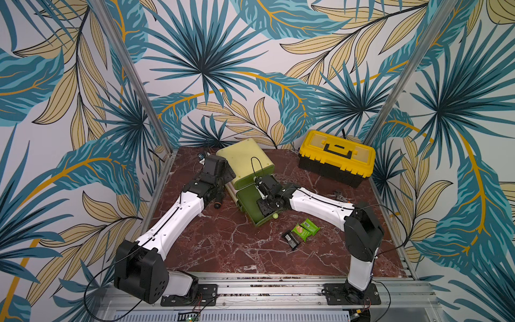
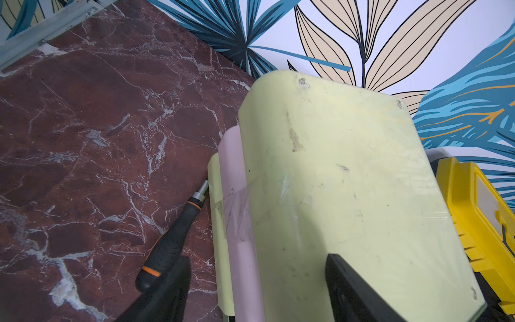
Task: Take the cookies out of the drawer
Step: Pick up the cookie from the drawer.
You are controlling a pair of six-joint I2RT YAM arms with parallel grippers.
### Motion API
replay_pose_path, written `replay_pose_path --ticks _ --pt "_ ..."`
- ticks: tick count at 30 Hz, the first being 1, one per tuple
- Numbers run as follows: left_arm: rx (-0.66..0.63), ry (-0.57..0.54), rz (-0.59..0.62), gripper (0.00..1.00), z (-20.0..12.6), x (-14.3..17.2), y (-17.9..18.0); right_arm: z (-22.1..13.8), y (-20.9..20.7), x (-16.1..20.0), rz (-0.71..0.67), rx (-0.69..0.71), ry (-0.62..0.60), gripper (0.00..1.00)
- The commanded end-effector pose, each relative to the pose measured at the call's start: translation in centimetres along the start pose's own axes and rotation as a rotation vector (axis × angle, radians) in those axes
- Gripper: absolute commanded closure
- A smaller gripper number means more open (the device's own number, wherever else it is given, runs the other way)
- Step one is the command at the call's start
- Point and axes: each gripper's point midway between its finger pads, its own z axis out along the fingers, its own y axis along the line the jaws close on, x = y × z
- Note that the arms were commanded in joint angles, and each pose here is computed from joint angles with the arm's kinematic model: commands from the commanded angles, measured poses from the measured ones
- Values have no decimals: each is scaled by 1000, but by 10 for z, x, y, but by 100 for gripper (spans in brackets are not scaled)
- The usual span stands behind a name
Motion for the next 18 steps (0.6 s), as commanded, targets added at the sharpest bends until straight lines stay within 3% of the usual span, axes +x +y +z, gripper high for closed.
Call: replay_pose_path --ticks 1,11,18 --pt "-49 34 24 20 -1 12 17 -23 2 -14 10 -29 -92 56" --pt "-49 37 25 20 0 12 17 -62 0 -26 21 -69 -220 56" --pt "-48 37 25 20 1 12 17 -88 -12 3 45 -76 -218 56"
